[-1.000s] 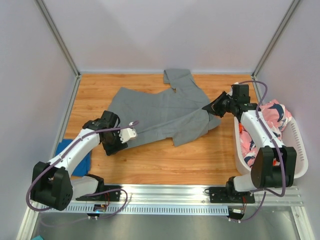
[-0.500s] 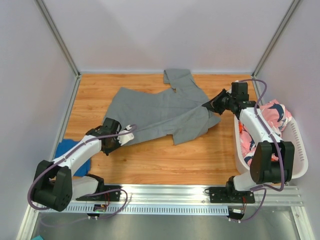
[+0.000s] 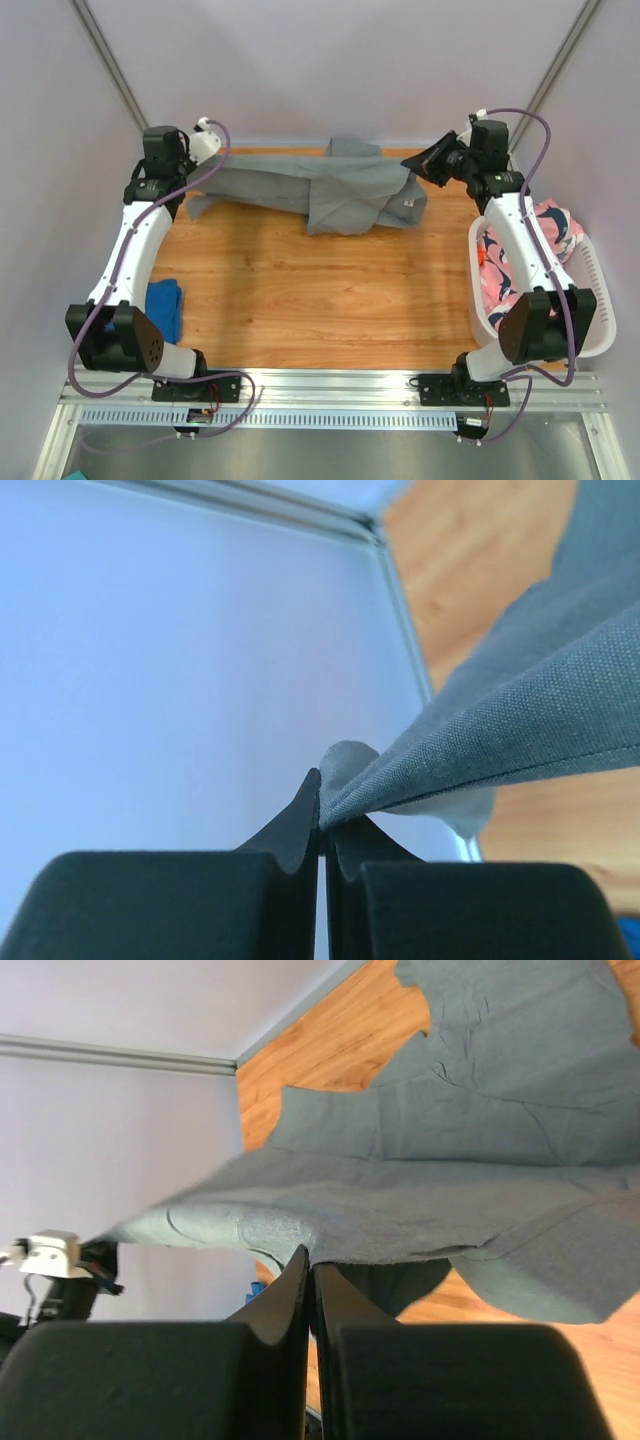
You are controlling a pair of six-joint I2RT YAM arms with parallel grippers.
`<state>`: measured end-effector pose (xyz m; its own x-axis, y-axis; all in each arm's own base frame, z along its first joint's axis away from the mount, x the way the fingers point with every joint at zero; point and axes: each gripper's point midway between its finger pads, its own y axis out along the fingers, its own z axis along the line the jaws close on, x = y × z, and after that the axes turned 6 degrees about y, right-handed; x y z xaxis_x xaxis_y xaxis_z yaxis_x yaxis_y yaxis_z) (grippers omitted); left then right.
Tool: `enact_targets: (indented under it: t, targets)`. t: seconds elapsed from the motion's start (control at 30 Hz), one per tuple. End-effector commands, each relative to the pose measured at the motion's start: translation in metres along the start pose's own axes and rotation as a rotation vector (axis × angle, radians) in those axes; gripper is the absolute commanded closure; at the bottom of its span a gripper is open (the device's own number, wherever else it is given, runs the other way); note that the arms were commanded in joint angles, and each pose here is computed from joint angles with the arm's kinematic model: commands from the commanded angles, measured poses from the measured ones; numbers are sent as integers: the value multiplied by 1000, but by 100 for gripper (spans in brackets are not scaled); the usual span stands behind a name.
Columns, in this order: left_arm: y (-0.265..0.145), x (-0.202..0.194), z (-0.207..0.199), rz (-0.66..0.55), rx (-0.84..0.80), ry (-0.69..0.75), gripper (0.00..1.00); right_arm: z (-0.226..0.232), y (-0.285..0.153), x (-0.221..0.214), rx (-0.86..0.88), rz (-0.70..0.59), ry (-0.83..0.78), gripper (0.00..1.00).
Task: Fold and stack the mixed laundry pile
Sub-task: Flatten out the shirt at the center of the board.
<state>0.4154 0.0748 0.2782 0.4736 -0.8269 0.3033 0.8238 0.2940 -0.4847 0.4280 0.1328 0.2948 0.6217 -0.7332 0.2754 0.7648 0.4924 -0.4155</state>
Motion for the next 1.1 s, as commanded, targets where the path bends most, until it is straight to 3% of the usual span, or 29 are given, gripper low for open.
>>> enact_targets:
  t: [0.0,0.13,0.23,0.5,0.7,0.97,1.0,1.07]
  targets:
    - [-26,15,47,-35,122,39,100,16,-17,-7,32,-12,-30,100]
    - [-29,-11,-22,-31,-41,165,100,-12,-20,-23,-18,-4,-11,100]
    - [-30,-57,-97,30,-186,244,100,-25,-23,-34,-39,19,5,100]
    - [-54,-113,-194,104,-369,144,100,-43,-43,-57,-70,45,14,100]
    - [-54,-121,-236,142,-467,123,97,-51,-40,-75,-90,65,19,100]
    - [-56,-102,-262,113,-576,102,92,-41,20,-49,-102,44,8,99]
    - [-54,-97,-257,112,-572,93,92,-60,44,-48,-161,68,21,96]
    - [-50,-96,-262,142,-605,78,92,-51,63,-35,-170,70,-45,78]
